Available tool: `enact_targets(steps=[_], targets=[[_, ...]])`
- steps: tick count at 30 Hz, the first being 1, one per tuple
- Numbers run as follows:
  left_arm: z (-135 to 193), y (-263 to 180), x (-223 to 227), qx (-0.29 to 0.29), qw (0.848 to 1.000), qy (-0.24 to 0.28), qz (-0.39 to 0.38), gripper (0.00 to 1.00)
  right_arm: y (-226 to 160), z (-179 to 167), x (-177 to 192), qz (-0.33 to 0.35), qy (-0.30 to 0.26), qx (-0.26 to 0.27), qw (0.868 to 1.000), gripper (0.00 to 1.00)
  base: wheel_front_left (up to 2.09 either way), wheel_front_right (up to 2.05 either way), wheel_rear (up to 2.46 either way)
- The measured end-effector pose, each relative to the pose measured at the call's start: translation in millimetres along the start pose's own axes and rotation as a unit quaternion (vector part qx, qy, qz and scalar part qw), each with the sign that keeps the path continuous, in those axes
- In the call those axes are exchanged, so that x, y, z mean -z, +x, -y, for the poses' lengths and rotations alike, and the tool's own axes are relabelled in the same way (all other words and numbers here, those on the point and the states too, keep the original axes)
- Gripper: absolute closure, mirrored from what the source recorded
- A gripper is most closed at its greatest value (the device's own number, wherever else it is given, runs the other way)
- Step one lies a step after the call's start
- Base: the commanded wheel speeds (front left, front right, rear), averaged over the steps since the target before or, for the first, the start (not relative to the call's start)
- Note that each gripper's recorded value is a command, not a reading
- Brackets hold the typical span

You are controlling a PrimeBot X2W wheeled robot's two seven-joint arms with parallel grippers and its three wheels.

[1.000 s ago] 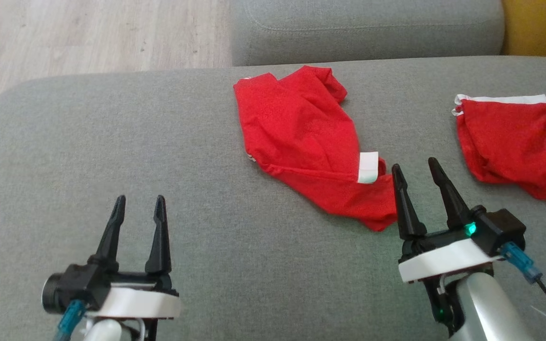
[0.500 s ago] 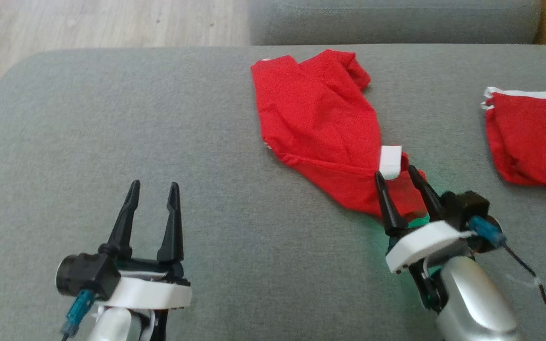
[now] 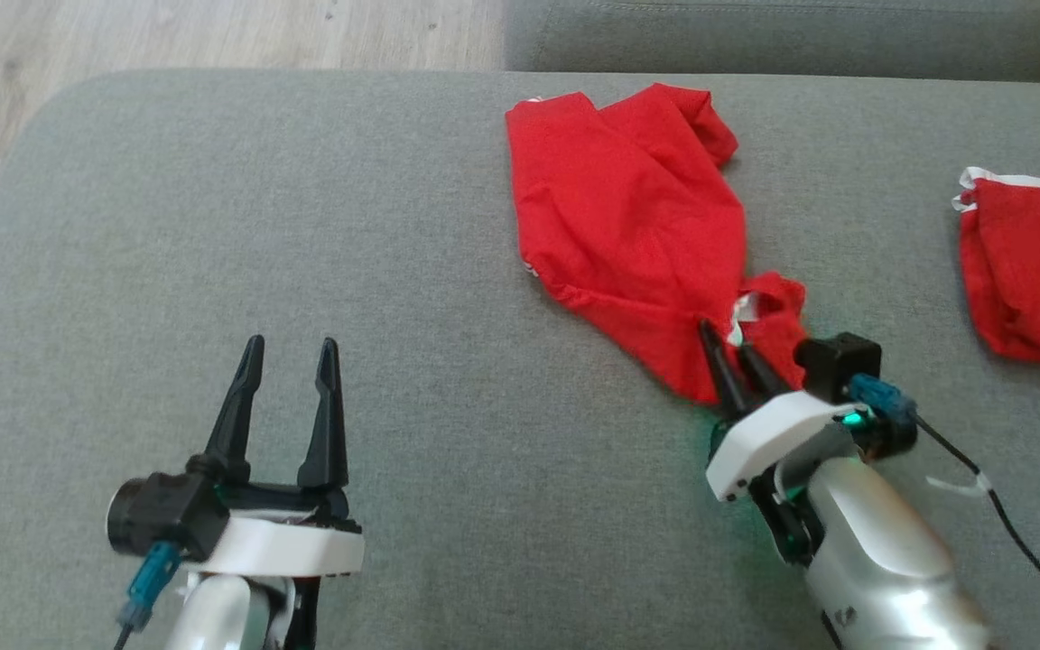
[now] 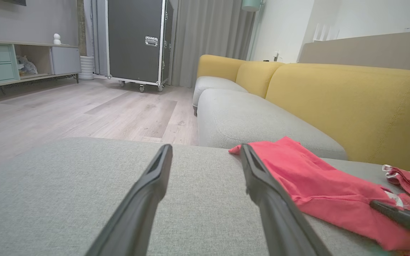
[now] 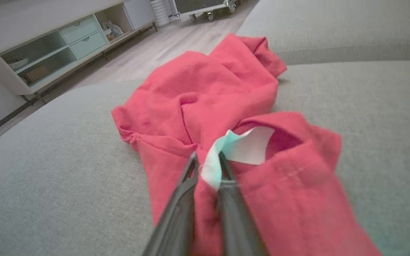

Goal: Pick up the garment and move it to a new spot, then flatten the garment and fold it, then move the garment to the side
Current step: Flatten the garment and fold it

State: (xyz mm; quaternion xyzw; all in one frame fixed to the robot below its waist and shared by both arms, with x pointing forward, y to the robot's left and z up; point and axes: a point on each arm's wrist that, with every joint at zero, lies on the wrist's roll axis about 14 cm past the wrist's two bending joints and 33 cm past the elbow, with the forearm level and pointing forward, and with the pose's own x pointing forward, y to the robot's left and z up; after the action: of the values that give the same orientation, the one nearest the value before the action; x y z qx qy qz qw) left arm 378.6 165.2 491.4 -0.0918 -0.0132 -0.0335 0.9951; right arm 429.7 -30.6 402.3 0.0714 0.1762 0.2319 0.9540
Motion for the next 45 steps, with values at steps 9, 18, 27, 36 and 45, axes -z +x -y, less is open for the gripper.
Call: enact_targets(steps=[9,18,27,36,45], targets=[[7,2,-10,0.011,1.000,-0.002,0.016,0.00,-6,-17,-62,0.096,-0.095,-0.028,0.990,1.00,0.00,0.00,0.00],[12,-14,-20,0.014,0.999,-0.009,0.032,0.00,-29,-81,-131,0.194,-0.183,-0.100,0.959,1.00,0.00,0.00,0.00],[-3,-41,-28,-0.013,0.999,-0.010,0.047,0.00,-56,-179,-242,0.309,-0.203,-0.219,0.903,1.00,0.00,0.00,0.00],[-12,-53,-21,-0.031,0.999,-0.011,0.037,0.00,-15,-94,-270,0.258,-0.101,-0.104,0.955,1.00,0.00,0.00,0.00],[-16,-48,-10,-0.038,0.999,-0.011,0.019,0.00,7,70,-83,-0.022,0.027,0.119,0.992,1.00,0.00,0.00,0.00]])
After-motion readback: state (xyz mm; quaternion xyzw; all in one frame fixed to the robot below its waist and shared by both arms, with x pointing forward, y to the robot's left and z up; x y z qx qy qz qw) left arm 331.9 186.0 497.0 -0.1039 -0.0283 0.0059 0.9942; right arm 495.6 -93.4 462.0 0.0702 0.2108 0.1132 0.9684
